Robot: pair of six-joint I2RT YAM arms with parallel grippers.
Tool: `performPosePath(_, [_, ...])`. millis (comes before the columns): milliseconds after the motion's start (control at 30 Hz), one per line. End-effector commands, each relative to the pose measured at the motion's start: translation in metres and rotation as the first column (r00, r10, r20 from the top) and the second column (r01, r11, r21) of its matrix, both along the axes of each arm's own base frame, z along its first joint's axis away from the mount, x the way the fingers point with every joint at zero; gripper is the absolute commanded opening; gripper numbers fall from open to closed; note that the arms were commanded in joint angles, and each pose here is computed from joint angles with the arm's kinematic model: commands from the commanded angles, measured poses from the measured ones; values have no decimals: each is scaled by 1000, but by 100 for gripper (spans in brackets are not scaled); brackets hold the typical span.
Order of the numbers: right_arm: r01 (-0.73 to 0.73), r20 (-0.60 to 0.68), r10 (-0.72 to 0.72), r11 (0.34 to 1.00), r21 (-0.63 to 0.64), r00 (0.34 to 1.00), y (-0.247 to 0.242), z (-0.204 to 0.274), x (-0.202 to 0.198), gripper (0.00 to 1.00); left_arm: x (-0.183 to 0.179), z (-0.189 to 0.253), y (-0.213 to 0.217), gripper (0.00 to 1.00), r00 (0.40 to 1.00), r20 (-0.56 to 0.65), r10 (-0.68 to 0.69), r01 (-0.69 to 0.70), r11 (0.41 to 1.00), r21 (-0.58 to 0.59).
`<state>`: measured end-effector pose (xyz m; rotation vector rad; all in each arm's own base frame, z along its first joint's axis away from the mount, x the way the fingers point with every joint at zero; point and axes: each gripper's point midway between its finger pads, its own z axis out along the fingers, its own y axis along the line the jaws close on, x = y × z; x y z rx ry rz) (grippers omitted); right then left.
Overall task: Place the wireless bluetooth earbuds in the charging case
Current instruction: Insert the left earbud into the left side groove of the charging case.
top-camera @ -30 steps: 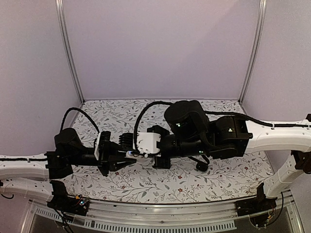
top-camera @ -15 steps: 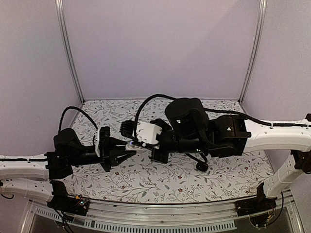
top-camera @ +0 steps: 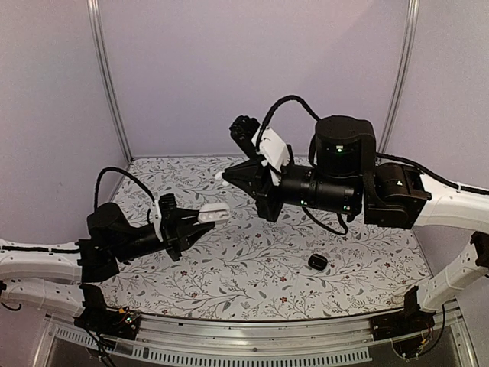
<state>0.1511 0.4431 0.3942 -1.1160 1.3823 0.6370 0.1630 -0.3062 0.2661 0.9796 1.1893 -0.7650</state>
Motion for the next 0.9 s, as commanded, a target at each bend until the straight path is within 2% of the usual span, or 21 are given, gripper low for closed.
performPosePath(0, [122,-255,-80,981,152,964,-22,14,19,0,4,18,0,0,997,69,33,-30,999,-43])
performPosePath(133, [280,-433,-178,942,185,884,-37,15,33,0,1,22,-5,0,999,40,-3,5,998,-55])
performPosePath(267, [359,-560,-204,916,181,803,-43,7,37,0,6,24,0,0,999,32,34,-31,997,-77])
performPosePath(433, [484,-645,-347,874,40,681,-47,-72,53,0,21,22,11,0,992,-5,129,-129,987,-99])
performPosePath(567, [568,-748,-402,822,-41,529,-58,-142,66,0,30,26,30,0,979,-44,199,-203,968,-148])
performPosePath(600, [579,-757,-409,814,-49,510,-58,-153,68,0,31,27,34,0,977,-50,208,-214,964,-157])
performPosePath(733, [611,-769,-411,791,-32,491,-55,-168,74,0,28,21,41,0,977,-63,204,-211,966,-152])
performPosePath(867, [656,-767,-402,754,33,500,-60,-137,83,0,36,7,53,0,956,-95,276,-288,947,-143])
